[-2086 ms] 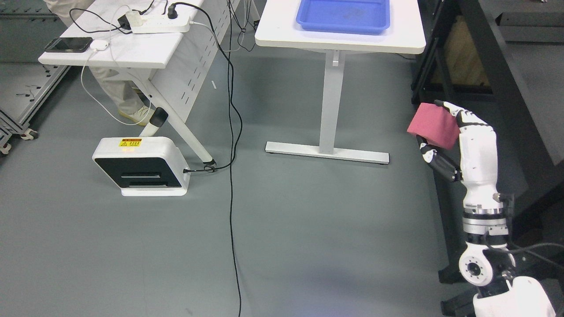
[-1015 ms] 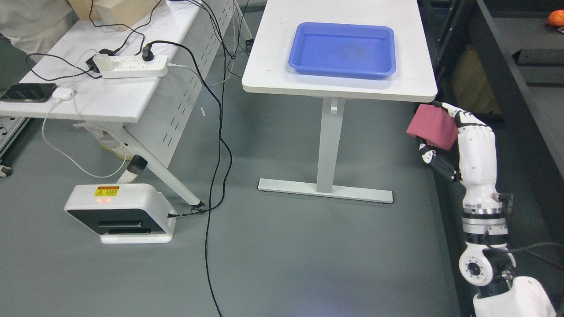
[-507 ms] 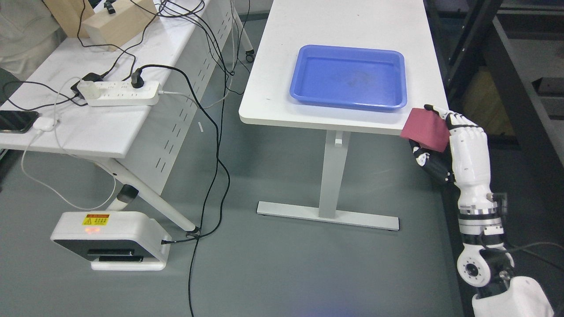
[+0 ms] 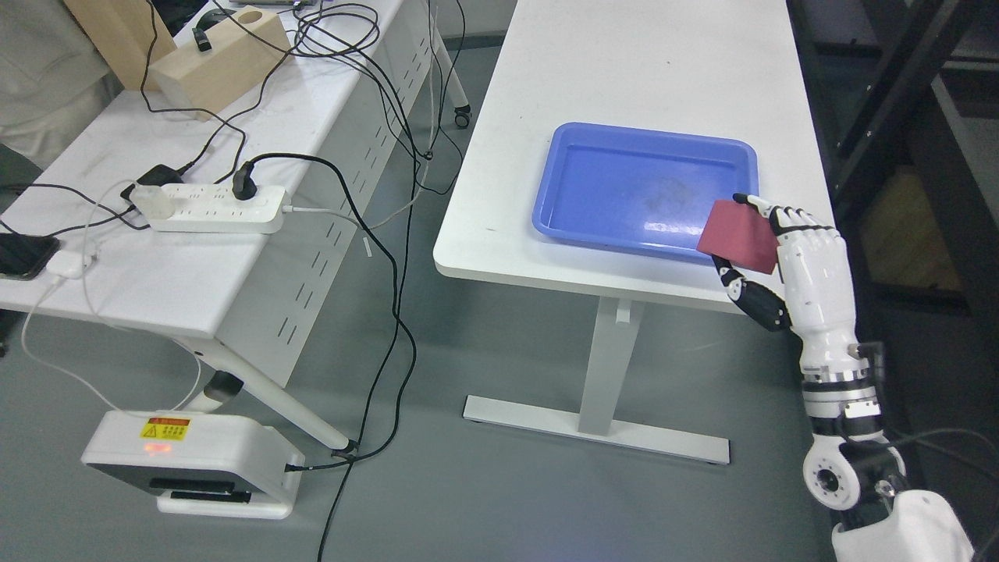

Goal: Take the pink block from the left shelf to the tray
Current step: 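Lower the pink block into the blue tray with the right hand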

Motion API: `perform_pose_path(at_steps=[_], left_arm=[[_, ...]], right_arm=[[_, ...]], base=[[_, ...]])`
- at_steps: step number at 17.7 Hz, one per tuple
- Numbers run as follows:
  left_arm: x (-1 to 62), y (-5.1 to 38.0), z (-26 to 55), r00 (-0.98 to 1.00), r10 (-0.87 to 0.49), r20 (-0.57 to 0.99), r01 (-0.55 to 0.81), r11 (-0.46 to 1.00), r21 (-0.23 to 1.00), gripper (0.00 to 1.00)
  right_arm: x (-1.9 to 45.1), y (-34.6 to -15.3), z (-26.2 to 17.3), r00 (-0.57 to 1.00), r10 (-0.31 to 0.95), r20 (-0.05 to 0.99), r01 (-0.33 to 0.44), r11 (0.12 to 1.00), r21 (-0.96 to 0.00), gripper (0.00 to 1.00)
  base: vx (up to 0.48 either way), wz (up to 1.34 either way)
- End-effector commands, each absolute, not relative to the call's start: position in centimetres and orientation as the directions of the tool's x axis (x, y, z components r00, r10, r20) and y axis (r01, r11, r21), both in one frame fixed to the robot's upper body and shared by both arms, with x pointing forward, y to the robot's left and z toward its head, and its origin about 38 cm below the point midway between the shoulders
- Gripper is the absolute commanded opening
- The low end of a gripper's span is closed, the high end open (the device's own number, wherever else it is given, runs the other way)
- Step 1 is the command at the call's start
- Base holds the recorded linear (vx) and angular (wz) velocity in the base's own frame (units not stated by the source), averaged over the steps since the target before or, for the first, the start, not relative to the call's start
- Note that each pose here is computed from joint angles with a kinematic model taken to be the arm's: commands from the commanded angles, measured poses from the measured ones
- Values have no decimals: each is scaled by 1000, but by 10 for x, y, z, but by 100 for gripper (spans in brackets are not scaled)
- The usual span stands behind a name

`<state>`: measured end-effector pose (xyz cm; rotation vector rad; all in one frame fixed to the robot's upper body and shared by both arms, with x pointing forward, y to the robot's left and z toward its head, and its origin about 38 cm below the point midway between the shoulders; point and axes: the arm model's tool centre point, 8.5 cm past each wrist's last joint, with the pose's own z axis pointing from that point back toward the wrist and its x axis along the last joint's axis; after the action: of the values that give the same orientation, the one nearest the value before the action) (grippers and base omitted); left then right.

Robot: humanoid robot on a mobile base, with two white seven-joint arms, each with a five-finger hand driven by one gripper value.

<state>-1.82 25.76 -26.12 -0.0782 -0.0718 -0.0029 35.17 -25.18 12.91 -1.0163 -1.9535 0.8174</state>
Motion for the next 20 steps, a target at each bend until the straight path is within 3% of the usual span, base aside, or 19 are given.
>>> perform_pose_path(at_steps=[1, 8, 20], left_arm=[[-12, 268, -261, 996, -4, 88, 9, 998, -62, 100], [-12, 268, -261, 996, -4, 89, 9, 998, -62, 100], [-12, 268, -261, 996, -4, 88, 9, 998, -62, 100]], right_arm=[[350, -248, 126, -390, 861, 327, 354, 468, -810, 5], [349, -241, 122, -406, 876, 262, 343, 412, -844, 5], [332, -201, 85, -503, 845, 182, 120, 277, -953, 6]], base=[[248, 67], [211, 3], [135, -13]])
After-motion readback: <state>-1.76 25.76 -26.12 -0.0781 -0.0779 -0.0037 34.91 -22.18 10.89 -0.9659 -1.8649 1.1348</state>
